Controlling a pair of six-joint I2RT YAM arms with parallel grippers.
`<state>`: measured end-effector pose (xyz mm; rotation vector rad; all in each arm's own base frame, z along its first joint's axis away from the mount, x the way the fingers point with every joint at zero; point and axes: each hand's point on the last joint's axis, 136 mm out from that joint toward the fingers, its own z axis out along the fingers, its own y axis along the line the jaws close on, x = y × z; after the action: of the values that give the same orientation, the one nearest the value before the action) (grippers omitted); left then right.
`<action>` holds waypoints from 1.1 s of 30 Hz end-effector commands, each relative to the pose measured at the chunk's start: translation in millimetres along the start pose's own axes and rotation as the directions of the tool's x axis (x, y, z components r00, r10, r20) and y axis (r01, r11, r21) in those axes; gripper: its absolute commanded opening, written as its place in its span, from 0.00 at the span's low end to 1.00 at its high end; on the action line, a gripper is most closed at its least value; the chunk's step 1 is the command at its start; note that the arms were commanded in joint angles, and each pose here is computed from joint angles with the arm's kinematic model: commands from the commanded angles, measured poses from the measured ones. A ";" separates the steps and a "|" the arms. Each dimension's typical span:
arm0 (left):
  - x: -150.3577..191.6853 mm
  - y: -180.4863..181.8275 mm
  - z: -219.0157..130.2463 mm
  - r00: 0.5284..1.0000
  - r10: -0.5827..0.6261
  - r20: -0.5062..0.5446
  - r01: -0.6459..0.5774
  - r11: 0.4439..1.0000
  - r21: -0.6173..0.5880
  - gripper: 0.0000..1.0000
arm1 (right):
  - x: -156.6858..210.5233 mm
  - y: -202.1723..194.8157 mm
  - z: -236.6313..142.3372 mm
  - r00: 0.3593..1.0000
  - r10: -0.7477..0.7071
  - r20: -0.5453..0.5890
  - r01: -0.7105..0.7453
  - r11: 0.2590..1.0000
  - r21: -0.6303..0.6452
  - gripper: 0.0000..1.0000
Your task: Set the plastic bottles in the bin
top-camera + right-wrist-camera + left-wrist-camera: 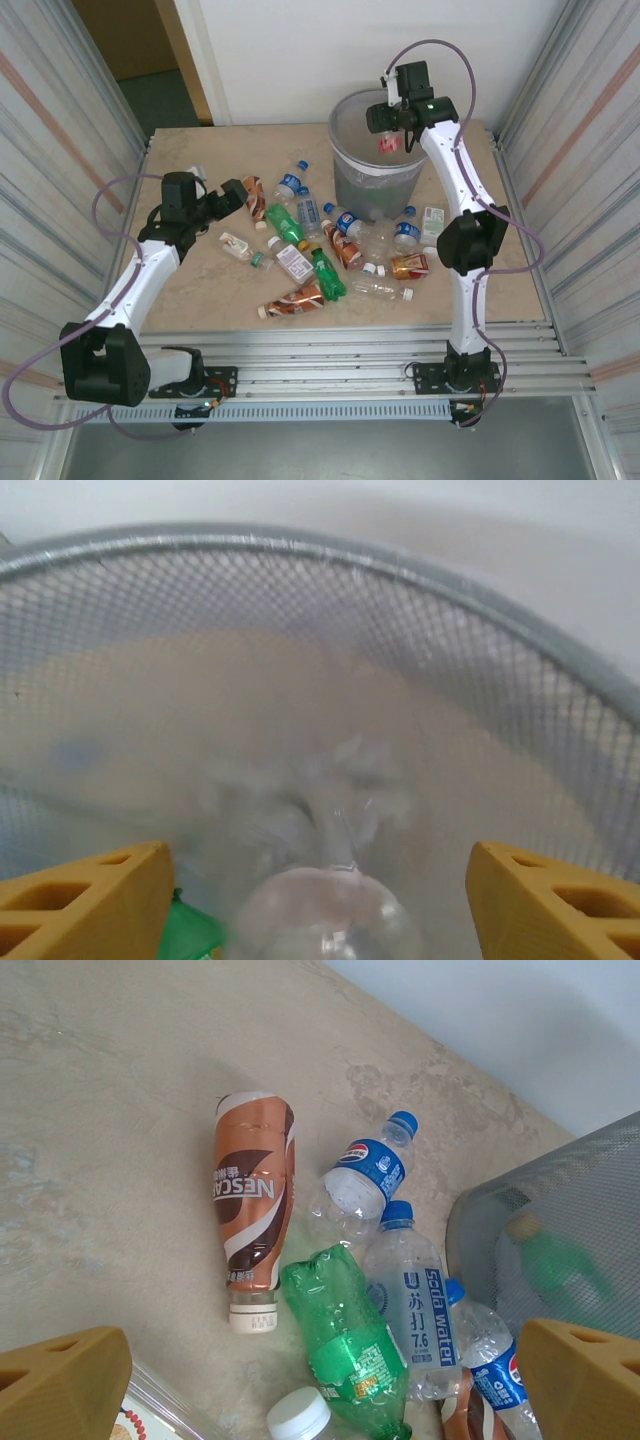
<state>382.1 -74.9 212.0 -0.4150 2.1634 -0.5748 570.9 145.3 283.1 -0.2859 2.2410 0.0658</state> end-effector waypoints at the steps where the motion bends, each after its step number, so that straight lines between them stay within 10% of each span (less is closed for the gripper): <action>1: -11.6 -4.2 -10.6 0.999 0.023 0.035 -0.023 1.000 -0.006 0.99 | -17.6 -0.8 -33.4 0.998 -0.013 0.058 0.012 1.000 0.016 0.80; 19: 12.7 33.5 3.7 0.996 -0.085 -0.030 0.082 0.994 -0.071 0.97 | -33.9 -1.4 -99.3 0.986 0.117 0.120 -0.117 0.993 -0.011 0.84; 33: 62.6 55.0 16.7 0.992 -0.095 -0.078 0.068 0.952 -0.299 0.94 | 41.8 -33.9 -150.2 0.961 0.261 0.090 -0.271 0.954 0.125 0.98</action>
<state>361.5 -72.7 152.1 -0.5663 2.3123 -0.3985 455.2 99.5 331.0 -0.0123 2.2513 0.0791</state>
